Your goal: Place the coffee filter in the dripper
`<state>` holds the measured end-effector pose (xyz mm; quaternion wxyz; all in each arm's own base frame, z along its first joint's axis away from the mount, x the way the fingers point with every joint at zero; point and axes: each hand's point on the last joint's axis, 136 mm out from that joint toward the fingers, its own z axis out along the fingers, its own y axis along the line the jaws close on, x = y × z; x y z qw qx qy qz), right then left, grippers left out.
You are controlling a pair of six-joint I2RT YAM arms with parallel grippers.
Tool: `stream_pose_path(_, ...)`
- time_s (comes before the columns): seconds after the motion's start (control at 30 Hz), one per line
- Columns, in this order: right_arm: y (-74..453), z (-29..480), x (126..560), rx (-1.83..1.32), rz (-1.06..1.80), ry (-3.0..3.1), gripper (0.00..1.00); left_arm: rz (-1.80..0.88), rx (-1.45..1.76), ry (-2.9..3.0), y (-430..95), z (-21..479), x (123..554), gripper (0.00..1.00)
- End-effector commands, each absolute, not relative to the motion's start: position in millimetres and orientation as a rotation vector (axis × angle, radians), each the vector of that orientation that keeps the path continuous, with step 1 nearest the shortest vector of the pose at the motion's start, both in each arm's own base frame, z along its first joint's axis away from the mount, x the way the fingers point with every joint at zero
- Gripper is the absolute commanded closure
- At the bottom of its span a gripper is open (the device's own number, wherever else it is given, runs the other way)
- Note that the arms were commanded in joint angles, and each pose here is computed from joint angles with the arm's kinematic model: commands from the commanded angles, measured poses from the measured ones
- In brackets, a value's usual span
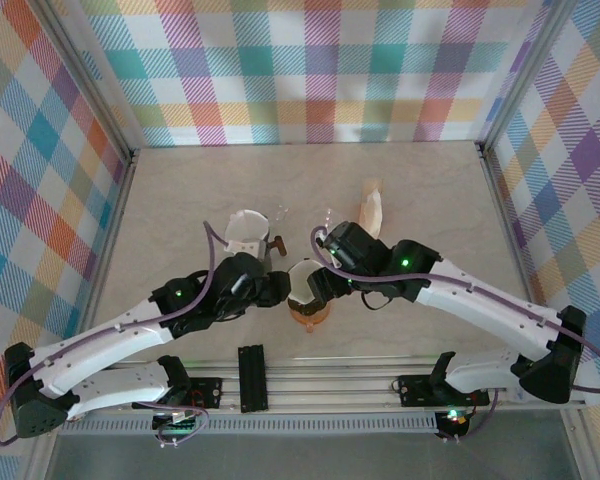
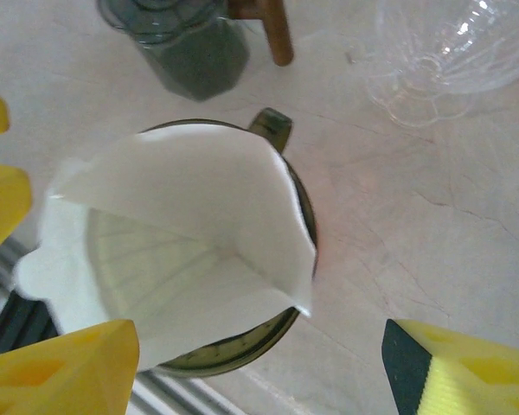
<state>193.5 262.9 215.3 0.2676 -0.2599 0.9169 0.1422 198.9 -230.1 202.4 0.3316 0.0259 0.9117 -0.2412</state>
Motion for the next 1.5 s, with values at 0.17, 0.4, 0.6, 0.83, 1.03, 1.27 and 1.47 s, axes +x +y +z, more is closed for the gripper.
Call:
stream_pose_path(0.17,257,190,211,-0.546,0.342,2.503,0.24,-0.611,0.096,2.373,-238,199,203,0.49)
stream_pose_path(0.4,255,174,209,-0.529,0.323,2.540,0.25,-0.581,0.093,2.389,-236,188,203,0.53)
stream_pose_path(0.6,254,168,210,-0.532,0.294,2.563,0.25,-0.550,0.095,2.403,-235,180,205,0.57)
stream_pose_path(0.83,264,204,220,-0.579,0.337,2.483,0.14,-0.547,0.092,2.401,-234,179,205,0.57)
stream_pose_path(1.03,274,192,229,-0.627,0.328,2.549,0.12,-0.546,0.091,2.404,-235,178,205,0.56)
stream_pose_path(1.27,275,171,229,-0.682,0.272,2.603,0.12,-0.543,0.090,2.408,-236,176,206,0.56)
stream_pose_path(1.47,273,152,226,-0.715,0.226,2.649,0.11,-0.541,0.088,2.414,-238,174,207,0.56)
